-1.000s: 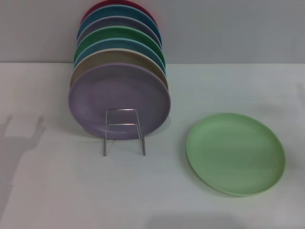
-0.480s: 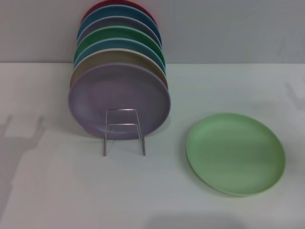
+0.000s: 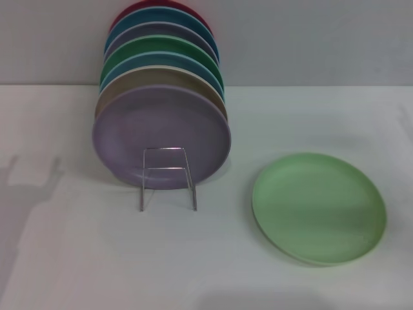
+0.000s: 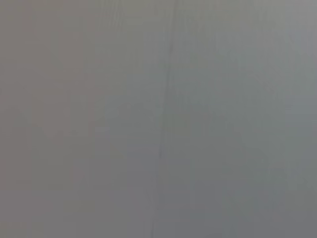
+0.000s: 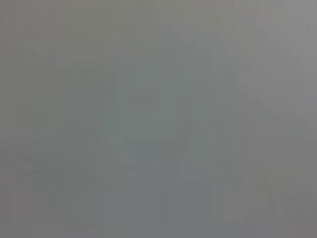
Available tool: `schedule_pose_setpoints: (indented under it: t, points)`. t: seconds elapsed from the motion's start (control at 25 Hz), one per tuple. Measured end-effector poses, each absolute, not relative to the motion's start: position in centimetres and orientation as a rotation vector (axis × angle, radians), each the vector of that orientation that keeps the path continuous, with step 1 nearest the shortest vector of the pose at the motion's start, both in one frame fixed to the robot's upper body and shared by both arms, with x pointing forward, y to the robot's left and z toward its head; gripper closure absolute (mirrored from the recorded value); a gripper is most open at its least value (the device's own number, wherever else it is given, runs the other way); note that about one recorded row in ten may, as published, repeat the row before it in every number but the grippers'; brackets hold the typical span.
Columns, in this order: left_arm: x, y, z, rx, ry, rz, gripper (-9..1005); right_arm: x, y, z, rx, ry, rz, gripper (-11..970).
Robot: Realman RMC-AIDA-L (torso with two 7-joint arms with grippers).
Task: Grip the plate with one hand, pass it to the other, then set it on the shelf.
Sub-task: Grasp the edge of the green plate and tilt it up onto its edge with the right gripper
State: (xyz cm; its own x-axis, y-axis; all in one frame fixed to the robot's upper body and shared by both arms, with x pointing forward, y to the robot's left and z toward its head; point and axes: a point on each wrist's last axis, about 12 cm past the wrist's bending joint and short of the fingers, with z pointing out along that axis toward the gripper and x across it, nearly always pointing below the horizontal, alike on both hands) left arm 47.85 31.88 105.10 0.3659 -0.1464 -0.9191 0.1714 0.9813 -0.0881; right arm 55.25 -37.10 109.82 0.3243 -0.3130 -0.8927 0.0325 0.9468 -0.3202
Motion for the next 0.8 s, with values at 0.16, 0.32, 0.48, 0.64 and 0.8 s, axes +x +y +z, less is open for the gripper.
schedule_pose_setpoints:
  t: [0.16, 0.32, 0.48, 0.64, 0.8]
  points:
    - [47.9, 31.8, 105.1, 0.028, 1.181, -0.208, 126, 56.3, -36.3, 109.0, -0.209, 1.235, -0.405, 322]
    - [48.0, 31.8, 105.1, 0.029, 1.184, -0.206, 127, 57.4, -35.0, 108.7, -0.136, 1.243, -0.564, 322]
    - [48.0, 31.8, 105.1, 0.028, 1.185, -0.205, 126, 58.4, -34.2, 108.2, -0.085, 1.309, -0.486, 323]
    - [48.0, 31.8, 105.1, 0.025, 1.184, -0.203, 126, 59.6, -32.9, 107.7, -0.042, 1.379, -0.414, 323]
    - [48.0, 31.8, 105.1, 0.024, 1.185, -0.202, 126, 61.6, -30.6, 107.3, -0.002, 1.485, -0.314, 324]
